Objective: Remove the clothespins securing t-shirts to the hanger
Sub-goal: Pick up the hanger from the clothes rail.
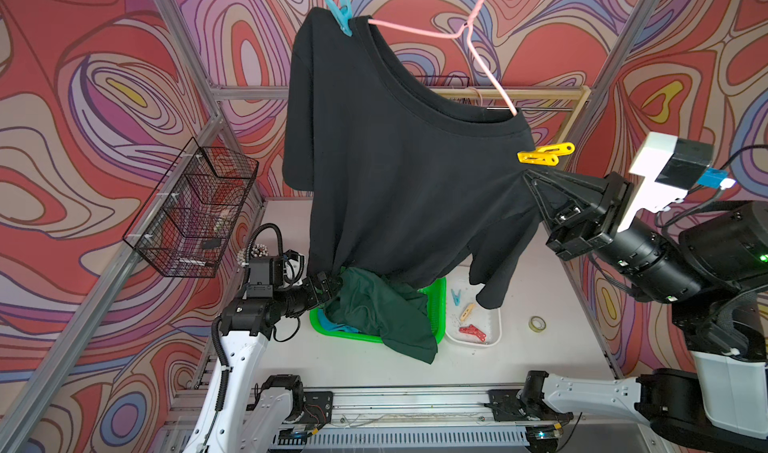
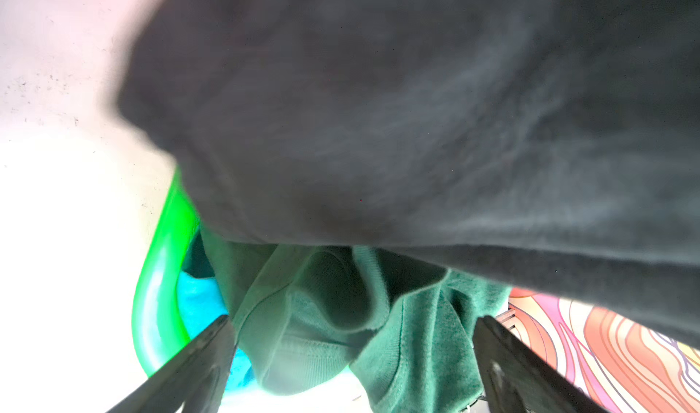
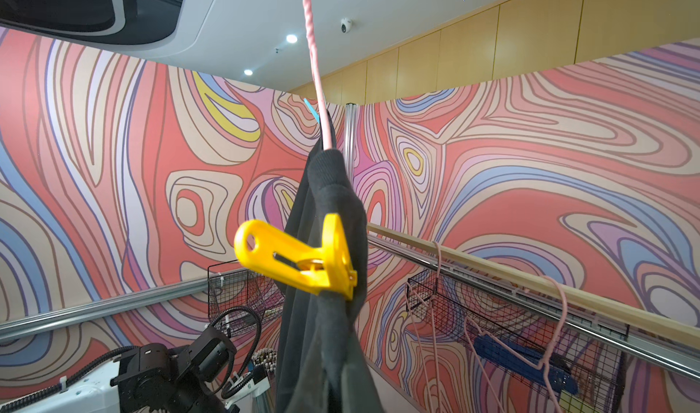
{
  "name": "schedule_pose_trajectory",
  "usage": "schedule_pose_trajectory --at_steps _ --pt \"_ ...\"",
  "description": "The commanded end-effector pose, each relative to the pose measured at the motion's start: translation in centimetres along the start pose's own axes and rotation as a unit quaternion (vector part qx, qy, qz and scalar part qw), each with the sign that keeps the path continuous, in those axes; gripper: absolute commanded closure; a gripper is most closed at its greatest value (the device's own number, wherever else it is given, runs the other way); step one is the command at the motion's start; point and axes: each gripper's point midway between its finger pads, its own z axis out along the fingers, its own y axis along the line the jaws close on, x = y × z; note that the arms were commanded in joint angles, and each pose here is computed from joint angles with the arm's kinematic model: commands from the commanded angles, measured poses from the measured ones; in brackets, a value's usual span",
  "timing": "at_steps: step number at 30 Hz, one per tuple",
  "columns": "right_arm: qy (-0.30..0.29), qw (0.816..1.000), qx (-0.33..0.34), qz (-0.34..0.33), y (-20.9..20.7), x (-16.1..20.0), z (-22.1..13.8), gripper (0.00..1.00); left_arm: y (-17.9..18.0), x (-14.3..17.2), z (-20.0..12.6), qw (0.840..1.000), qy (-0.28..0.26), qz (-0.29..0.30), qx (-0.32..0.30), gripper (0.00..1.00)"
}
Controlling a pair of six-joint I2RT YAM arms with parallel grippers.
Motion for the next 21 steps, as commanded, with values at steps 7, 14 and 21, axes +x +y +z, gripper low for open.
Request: schedule_pose_trajectory --at_steps 7,14,21 --pt "0.006 0.999 0.029 0.021 -1.2 0.1 -2.1 1.0 -0.6 -0.4 -0.9 1.0 -0.018 0.008 0.005 0.0" --pt "0.048 0.998 0.025 0.034 -0.7 3.7 -1.7 1.0 -0.6 -0.2 -1.0 1.0 -0.017 0.009 0.006 0.0" --pt "0.096 0.994 -0.022 0.05 1.4 7.5 -0.8 1.0 -0.3 0.1 -1.2 1.0 -0.022 0.012 0.001 0.0"
